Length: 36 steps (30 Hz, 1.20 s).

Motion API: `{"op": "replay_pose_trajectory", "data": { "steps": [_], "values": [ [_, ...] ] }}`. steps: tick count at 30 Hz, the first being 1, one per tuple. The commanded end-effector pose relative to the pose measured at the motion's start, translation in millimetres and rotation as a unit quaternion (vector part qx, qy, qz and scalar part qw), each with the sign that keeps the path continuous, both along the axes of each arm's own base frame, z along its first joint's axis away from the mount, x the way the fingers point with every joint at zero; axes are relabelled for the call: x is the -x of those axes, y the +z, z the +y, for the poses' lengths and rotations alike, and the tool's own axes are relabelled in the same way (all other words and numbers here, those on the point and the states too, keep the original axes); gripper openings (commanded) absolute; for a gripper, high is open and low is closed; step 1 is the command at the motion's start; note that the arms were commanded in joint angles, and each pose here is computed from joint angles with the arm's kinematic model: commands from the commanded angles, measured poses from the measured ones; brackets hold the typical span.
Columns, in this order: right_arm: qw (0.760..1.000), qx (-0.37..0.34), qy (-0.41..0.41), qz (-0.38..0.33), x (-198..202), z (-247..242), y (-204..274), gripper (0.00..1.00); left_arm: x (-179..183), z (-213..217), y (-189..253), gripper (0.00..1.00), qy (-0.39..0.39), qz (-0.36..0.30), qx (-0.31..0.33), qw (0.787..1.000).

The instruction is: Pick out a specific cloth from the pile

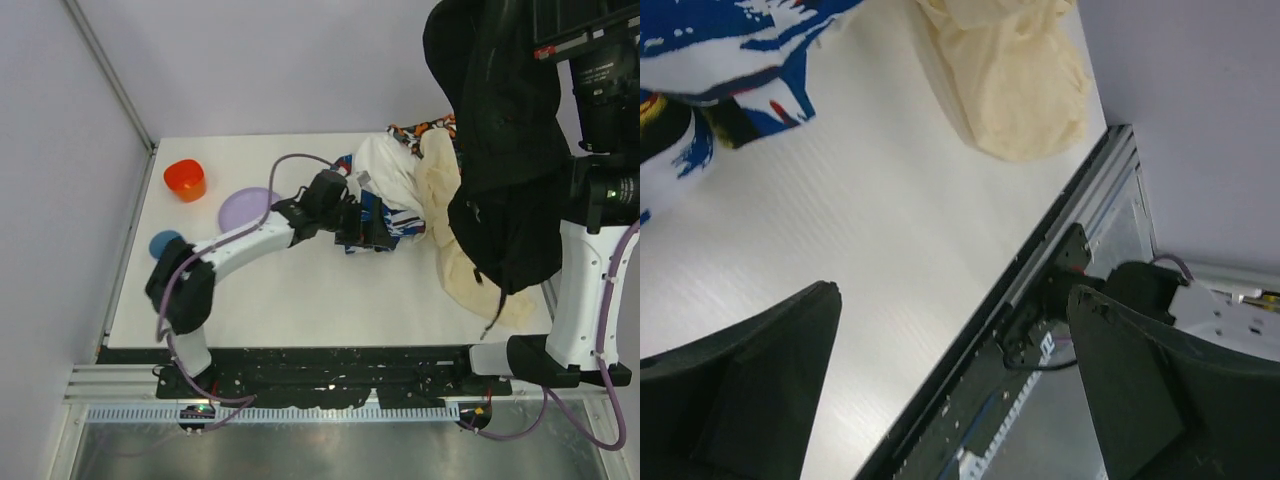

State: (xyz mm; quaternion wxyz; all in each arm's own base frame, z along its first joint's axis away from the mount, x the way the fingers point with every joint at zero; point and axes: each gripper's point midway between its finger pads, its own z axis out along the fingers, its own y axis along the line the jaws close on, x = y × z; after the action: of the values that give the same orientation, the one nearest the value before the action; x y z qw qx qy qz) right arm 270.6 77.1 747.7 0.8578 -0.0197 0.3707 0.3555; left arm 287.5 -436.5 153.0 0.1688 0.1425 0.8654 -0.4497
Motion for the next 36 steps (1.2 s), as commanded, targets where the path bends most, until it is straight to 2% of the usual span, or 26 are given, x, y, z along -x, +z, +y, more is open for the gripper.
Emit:
{"op": "replay_pose_trajectory", "data": {
  "steps": [1, 4, 6, 7, 10, 15, 18, 21, 29, 35, 36],
  "values": [
    [0.998, 0.022, 0.056, 0.010, 35, 26, -16, 0.06, 24, 56, 69, 1.00, 0.024, -0.120, 0.000, 0.993],
    [0.995, 0.038, 0.072, 0.055, 34, 43, -46, 0.05, 36, 105, 67, 1.00, 0.079, -0.143, -0.056, 0.985],
    [0.991, 0.048, 0.103, 0.067, 49, 55, -62, 0.05, 35, 143, 61, 1.00, 0.135, -0.164, -0.107, 0.971],
    [0.987, 0.054, 0.123, 0.089, 42, 66, -81, 0.06, 37, 160, 58, 1.00, 0.156, -0.170, -0.130, 0.964],
    [0.984, 0.052, 0.145, 0.088, 60, 75, -98, 0.06, 52, 211, 59, 1.00, 0.204, -0.180, -0.186, 0.944],
    [0.964, 0.084, 0.219, 0.128, 62, 119, -134, 0.06, 73, 283, 63, 1.00, 0.303, -0.188, -0.232, 0.905],
    [0.951, 0.106, 0.249, 0.147, 55, 149, -152, 0.06, 86, 316, 69, 1.00, 0.359, -0.196, -0.226, 0.884],
    [0.943, 0.130, 0.267, 0.151, 53, 179, -166, 0.06, 98, 339, 73, 1.00, 0.397, -0.200, -0.203, 0.873],
    [0.927, 0.156, 0.290, 0.177, 35, 220, -219, 0.05, 123, 362, 61, 1.00, 0.409, -0.204, -0.167, 0.874],
    [0.897, 0.201, 0.320, 0.227, 28, 248, -287, 0.05, 125, 369, 58, 1.00, 0.424, -0.204, -0.164, 0.867],
    [0.889, 0.211, 0.326, 0.242, 29, 255, -311, 0.05, 125, 369, 58, 1.00, 0.427, -0.204, -0.162, 0.866]
  ]
}}
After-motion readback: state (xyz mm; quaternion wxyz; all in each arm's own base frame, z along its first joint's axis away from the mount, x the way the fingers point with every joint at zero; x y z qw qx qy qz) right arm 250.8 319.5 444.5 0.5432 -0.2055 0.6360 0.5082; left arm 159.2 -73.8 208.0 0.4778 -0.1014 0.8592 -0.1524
